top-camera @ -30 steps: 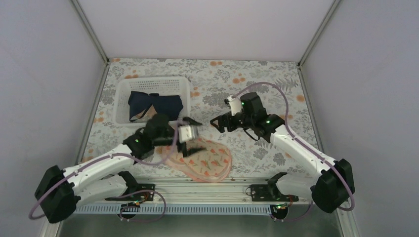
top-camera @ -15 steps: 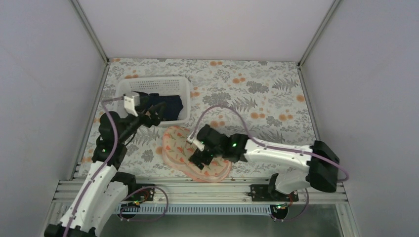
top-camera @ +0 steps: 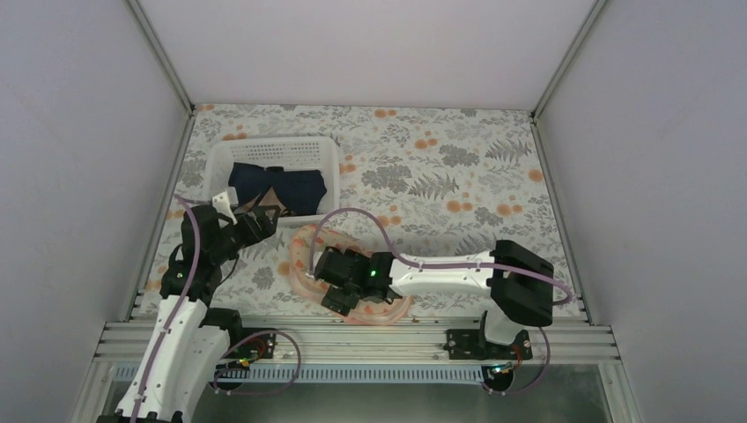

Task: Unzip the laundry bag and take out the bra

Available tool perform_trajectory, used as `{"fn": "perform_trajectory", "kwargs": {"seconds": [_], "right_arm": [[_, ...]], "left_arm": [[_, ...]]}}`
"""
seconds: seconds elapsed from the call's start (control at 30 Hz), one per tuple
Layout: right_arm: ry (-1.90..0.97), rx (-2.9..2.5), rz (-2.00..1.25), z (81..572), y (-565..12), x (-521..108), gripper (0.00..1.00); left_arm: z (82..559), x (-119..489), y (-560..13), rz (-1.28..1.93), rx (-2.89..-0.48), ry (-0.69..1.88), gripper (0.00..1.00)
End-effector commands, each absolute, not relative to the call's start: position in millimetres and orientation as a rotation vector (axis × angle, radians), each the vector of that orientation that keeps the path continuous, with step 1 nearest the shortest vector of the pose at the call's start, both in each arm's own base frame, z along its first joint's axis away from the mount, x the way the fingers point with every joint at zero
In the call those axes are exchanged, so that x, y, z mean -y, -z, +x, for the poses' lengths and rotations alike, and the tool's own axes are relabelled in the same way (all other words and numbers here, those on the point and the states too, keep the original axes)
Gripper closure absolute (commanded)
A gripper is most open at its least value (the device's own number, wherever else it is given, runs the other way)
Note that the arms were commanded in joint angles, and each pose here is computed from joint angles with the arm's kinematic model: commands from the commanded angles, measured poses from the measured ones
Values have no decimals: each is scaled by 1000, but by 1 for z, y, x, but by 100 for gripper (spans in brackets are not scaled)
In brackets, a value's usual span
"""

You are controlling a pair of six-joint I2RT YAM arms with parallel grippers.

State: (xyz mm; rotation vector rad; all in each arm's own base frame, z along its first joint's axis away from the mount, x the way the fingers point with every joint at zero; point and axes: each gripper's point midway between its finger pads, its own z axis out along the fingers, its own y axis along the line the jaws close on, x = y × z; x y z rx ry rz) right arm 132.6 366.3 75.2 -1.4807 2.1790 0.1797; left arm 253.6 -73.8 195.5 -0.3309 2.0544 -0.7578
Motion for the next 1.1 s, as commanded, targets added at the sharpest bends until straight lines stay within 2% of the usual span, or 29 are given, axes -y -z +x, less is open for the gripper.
{"fn": "perform_trajectory", "kwargs": {"seconds": [0.0, 0.23, 0.4, 0.67, 0.8, 0.87, 1.07], "right_arm": [[-131, -2125, -1522, 128, -68, -378, 0], [64, -2122, -1456, 146, -64, -365, 3], [64, -2118, -1396, 151, -83, -365, 5], [140, -2114, -1371, 157, -91, -350, 7], [164, -2118, -1340, 161, -99, -349, 9], [163, -2117, -1321, 163, -104, -349, 14], [116, -2129, -1251, 170, -123, -341, 15]], "left_arm": [[230, 73, -145, -505, -2264, 777, 3], [210, 77, -111, -560, -2424, 777, 6], [206, 86, -107, -511, -2465, 794, 7], [189, 111, -77, -447, -2592, 869, 17], [189, 118, -72, -428, -2596, 918, 20], [190, 119, -72, -425, -2591, 926, 20], [192, 120, -75, -413, -2572, 946, 20]]}}
